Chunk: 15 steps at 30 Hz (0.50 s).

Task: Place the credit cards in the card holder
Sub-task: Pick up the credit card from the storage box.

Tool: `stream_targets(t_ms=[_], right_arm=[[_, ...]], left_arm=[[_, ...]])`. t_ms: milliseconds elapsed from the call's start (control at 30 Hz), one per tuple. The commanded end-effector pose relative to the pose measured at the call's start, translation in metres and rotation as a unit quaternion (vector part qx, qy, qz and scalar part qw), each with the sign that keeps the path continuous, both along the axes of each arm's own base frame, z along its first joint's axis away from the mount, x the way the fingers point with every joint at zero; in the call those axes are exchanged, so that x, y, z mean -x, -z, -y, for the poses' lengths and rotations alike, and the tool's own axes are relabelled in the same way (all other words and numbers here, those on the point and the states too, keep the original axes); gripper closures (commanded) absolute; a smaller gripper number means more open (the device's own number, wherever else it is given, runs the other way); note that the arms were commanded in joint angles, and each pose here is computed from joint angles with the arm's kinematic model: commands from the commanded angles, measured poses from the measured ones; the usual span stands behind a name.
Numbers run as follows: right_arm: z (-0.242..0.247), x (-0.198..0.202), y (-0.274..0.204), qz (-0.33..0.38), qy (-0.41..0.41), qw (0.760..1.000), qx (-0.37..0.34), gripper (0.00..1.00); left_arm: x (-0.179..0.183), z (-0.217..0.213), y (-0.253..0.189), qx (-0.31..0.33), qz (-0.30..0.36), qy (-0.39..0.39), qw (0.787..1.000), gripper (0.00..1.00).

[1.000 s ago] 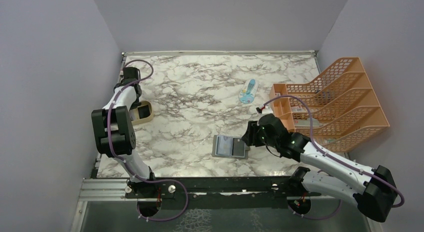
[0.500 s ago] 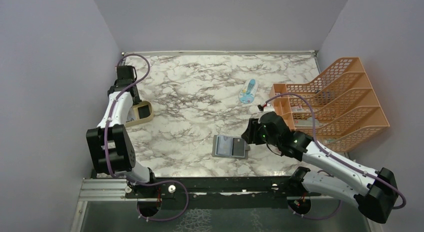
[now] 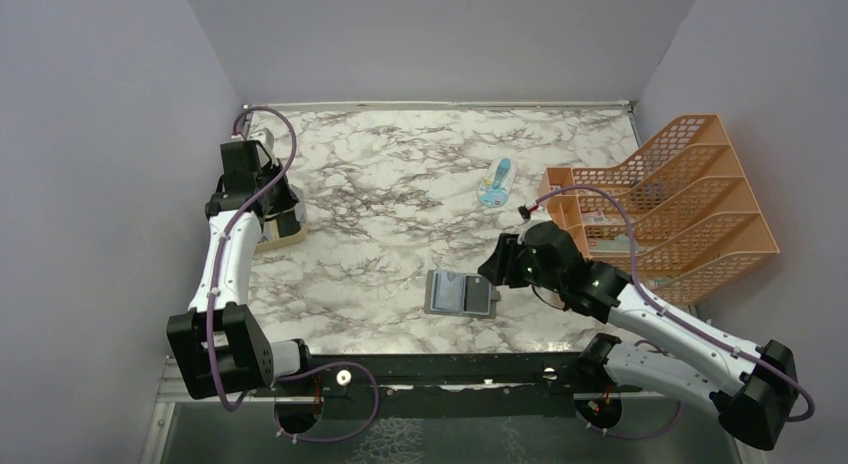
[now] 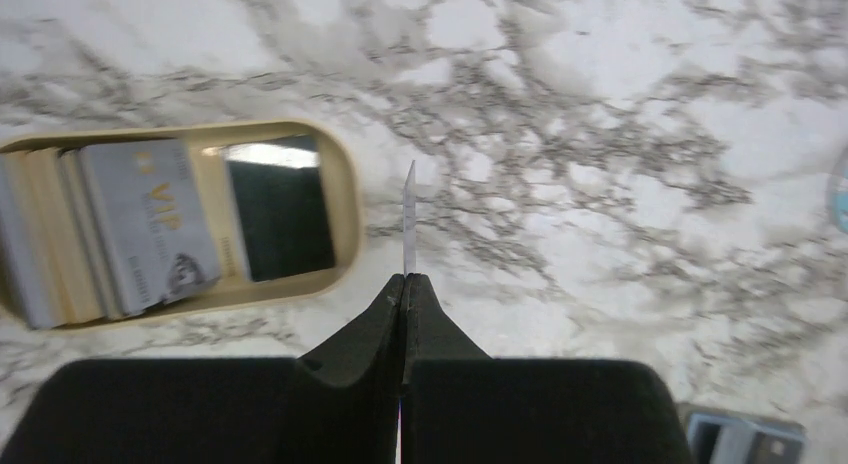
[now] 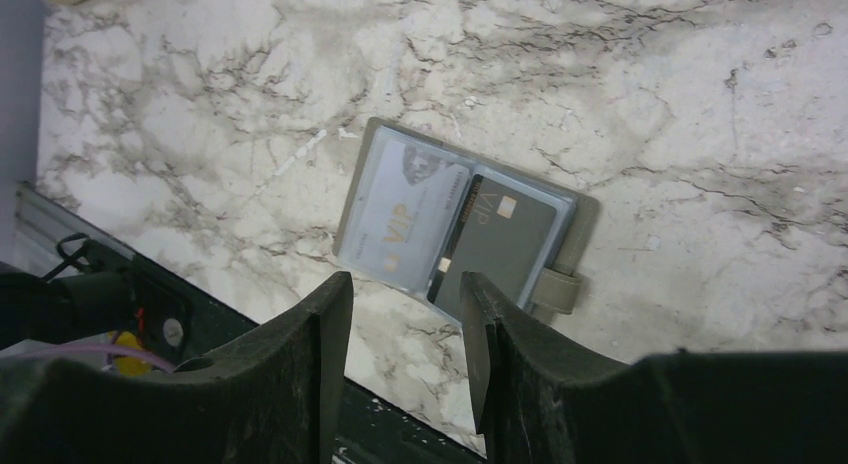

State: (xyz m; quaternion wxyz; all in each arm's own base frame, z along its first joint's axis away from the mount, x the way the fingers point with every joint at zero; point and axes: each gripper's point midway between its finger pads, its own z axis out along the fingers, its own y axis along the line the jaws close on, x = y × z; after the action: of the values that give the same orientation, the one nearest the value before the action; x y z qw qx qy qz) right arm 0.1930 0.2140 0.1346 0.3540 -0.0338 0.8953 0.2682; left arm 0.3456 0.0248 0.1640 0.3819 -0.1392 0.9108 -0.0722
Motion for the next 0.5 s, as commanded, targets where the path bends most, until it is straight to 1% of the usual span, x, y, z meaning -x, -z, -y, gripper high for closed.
stream_targets(t_ms=[0, 100, 167, 233, 333, 467], right_arm=[[-0.022, 0.000, -0.031, 0.023, -0.023, 0.997, -0.075, 0.56], [-0.032, 0.001, -0.042, 0.023, -0.039, 0.994, -0.100, 0.57], [-0.037, 0.003, -0.048, 0.014, -0.044, 0.993, -0.113, 0.57], [-0.044, 0.004, -0.059, 0.021, -0.057, 0.989, -0.134, 0.58], [-0.052, 0.004, -0.073, 0.042, -0.071, 0.983, -0.162, 0.58], [-0.056, -0.005, -0.085, 0.053, -0.062, 0.982, -0.171, 0.58]], left_arm=[[-0.001, 0.056, -0.033, 0.126, 0.062, 0.096, 0.985, 1.00], [0.005, 0.074, -0.047, 0.166, 0.081, 0.124, 0.975, 1.00], [0.010, 0.084, -0.052, 0.180, 0.086, 0.141, 0.970, 1.00], [0.015, 0.097, -0.056, 0.195, 0.089, 0.163, 0.963, 1.00], [0.025, 0.122, -0.063, 0.236, 0.095, 0.203, 0.946, 1.00], [0.039, 0.155, -0.071, 0.272, 0.095, 0.244, 0.926, 1.00]])
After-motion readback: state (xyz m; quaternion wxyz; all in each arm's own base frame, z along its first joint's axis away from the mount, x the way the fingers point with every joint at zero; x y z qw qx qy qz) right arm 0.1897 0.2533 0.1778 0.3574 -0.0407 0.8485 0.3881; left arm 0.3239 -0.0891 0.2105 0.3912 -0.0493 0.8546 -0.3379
